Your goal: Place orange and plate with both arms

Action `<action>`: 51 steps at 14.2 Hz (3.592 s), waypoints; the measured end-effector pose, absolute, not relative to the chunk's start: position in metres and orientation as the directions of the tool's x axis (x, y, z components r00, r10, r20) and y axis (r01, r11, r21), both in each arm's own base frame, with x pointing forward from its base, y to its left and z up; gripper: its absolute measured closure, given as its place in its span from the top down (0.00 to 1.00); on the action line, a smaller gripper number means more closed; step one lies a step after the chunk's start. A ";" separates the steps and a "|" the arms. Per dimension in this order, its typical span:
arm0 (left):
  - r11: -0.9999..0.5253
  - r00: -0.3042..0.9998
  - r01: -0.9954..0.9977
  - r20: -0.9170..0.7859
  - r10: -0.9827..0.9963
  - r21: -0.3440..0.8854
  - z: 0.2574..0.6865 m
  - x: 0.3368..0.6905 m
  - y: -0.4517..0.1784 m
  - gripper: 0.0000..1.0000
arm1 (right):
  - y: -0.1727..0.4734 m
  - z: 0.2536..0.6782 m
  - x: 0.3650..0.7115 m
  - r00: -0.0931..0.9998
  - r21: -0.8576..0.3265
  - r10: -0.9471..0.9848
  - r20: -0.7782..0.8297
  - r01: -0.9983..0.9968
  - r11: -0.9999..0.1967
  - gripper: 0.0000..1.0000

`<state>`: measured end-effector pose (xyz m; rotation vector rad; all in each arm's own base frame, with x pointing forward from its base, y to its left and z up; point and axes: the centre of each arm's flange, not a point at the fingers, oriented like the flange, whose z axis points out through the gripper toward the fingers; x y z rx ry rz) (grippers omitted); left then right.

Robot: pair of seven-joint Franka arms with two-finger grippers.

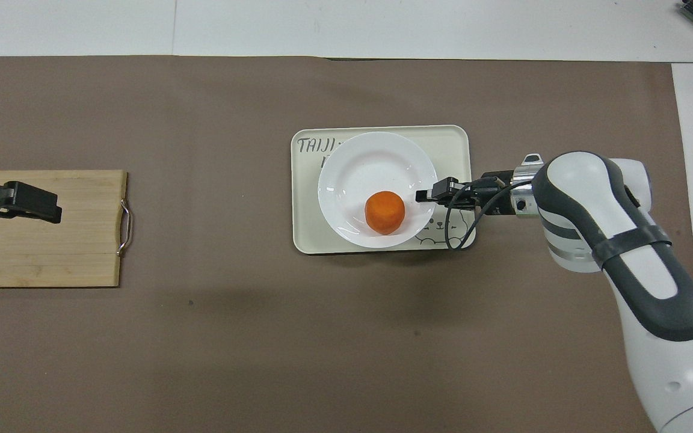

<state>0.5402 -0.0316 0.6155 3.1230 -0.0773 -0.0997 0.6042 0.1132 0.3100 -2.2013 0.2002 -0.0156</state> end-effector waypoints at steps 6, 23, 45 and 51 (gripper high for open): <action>-0.999 0.997 -0.049 -0.063 -0.050 0.018 0.616 0.540 -0.032 1.00 | 0.107 0.264 0.616 0.988 -0.779 -0.135 -0.077 -0.144 -0.610 0.04; -0.999 0.997 -0.049 -0.063 -0.050 0.018 0.616 0.540 -0.032 1.00 | 0.098 0.272 0.612 1.000 -0.727 0.001 -0.023 -0.016 -0.686 0.61; -0.999 0.997 -0.049 -0.063 -0.050 0.018 0.616 0.540 -0.032 1.00 | -0.060 0.527 0.551 0.988 -0.075 -0.136 -0.074 -0.141 -0.987 1.00; -0.999 0.997 -0.049 -0.063 -0.050 0.018 0.616 0.540 -0.032 1.00 | -0.049 0.610 0.544 0.996 -0.023 -0.086 0.039 -0.085 -0.996 1.00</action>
